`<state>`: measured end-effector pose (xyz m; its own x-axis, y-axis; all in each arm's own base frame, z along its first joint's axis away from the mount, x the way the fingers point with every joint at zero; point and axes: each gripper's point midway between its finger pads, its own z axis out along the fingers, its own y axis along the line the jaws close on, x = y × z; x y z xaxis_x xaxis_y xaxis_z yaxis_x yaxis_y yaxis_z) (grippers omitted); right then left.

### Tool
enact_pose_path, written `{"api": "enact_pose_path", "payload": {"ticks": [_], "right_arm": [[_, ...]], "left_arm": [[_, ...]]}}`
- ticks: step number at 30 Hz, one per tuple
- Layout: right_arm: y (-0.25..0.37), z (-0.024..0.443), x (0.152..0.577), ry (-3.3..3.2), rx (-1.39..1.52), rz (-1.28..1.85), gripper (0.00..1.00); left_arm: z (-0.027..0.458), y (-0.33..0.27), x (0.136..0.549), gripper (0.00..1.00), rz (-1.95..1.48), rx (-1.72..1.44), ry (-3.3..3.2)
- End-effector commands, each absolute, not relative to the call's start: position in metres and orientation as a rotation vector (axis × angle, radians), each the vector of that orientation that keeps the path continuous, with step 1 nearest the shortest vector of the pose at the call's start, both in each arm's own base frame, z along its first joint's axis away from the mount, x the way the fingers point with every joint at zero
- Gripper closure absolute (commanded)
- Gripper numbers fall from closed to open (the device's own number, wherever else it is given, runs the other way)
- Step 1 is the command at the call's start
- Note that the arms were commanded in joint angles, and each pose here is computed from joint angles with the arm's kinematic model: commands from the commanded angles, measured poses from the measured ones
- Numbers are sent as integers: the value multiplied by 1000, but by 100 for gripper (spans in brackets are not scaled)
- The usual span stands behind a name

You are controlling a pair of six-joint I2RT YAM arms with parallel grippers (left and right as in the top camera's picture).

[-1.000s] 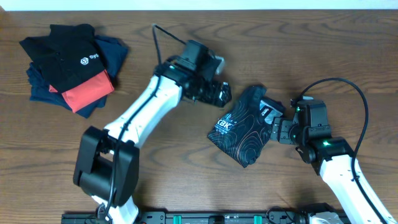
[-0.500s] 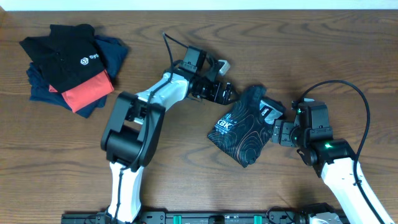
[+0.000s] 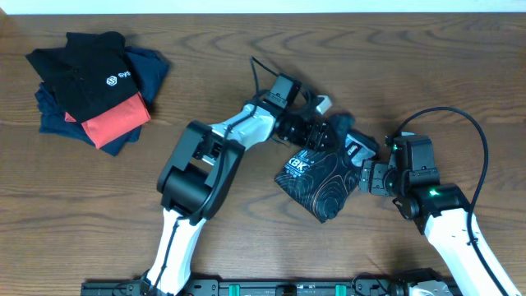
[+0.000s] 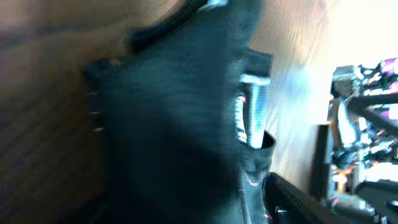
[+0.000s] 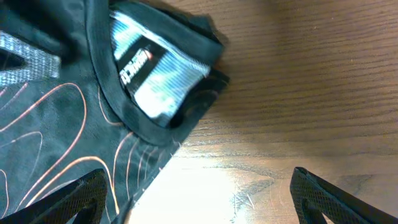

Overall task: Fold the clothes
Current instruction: 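Lift the folded bundle with the left gripper toward the clothes stack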

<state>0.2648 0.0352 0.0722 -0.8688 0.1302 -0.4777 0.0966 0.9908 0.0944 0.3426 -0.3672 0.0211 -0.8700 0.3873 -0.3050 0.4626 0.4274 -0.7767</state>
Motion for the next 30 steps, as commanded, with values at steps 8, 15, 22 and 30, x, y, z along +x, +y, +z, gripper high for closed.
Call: {"api": "enact_pose_path", "payload": {"ticks": [8, 15, 22, 30], "right_arm": [[33, 79, 268, 2609, 156, 80, 8], [32, 86, 269, 2583, 159, 74, 7], [28, 101, 269, 2521, 165, 63, 7], [27, 105, 268, 2508, 167, 59, 6]], "left_arm": [[-34, -333, 344, 94, -1279, 619, 2787], [12, -303, 380, 94, -1100, 569, 2709], [95, -213, 439, 94, -699, 320, 2588], [182, -86, 476, 94, -386, -10, 2385]]}}
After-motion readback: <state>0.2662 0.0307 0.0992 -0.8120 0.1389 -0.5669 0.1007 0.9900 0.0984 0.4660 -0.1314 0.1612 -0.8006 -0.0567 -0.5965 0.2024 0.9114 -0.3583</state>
